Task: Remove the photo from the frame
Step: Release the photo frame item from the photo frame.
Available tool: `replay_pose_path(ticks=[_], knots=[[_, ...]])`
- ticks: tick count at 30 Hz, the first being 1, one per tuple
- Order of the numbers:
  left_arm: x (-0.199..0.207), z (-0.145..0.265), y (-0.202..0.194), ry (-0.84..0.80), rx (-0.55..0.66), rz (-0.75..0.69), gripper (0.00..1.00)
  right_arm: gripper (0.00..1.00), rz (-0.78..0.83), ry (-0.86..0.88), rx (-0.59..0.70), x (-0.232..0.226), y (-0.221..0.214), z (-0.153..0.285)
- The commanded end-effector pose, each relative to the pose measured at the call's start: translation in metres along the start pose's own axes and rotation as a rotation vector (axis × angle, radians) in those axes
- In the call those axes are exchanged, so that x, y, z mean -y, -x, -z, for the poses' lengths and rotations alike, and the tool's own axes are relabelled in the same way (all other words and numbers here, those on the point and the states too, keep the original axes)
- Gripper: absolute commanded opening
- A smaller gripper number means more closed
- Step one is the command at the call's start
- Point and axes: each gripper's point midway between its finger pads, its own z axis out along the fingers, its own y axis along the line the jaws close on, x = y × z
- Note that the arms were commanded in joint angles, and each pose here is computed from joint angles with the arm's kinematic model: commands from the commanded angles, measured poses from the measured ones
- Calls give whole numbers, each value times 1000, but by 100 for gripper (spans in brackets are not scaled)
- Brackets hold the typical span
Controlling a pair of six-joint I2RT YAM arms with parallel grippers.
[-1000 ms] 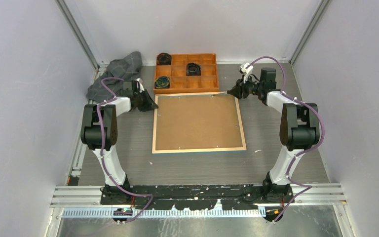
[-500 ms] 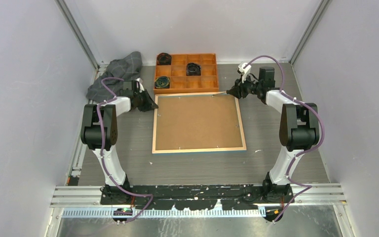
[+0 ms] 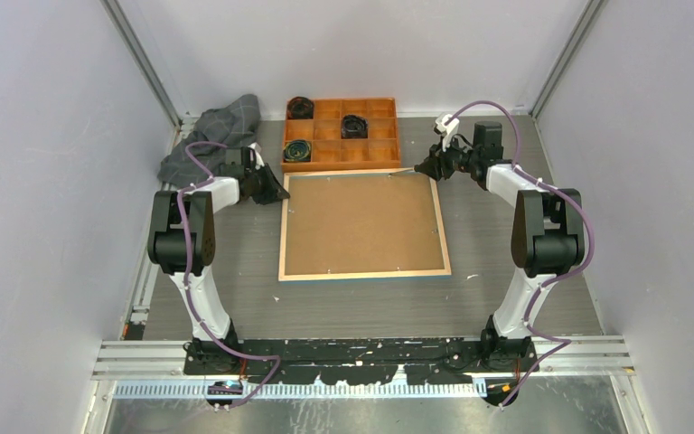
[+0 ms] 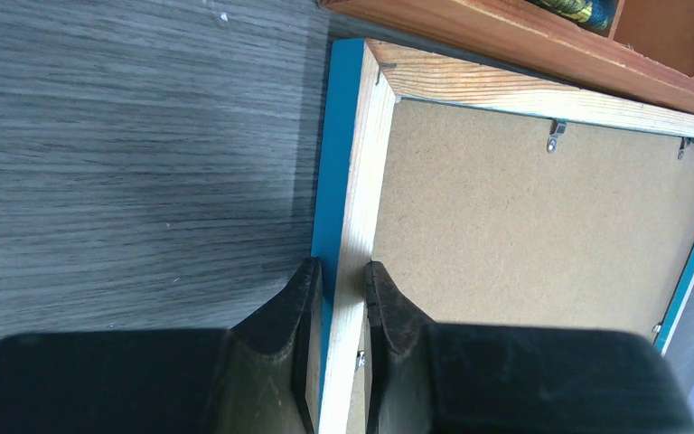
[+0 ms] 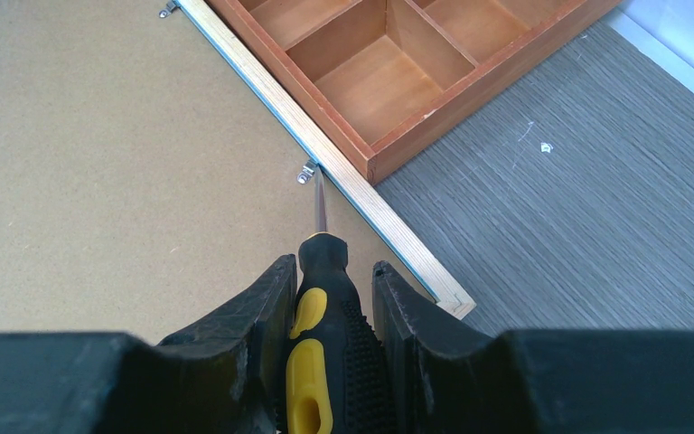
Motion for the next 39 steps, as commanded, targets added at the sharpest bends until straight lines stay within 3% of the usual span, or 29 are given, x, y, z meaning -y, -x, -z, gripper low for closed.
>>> replay_pose_path(ticks=[1,39], knots=[[-24,-19,-26,69,-69,28,1,1,-13,35,-44,-19,-7,-16],[-25,-19,-27,74,-79,32,1,1,-35,44,-14,-22,6,-13]])
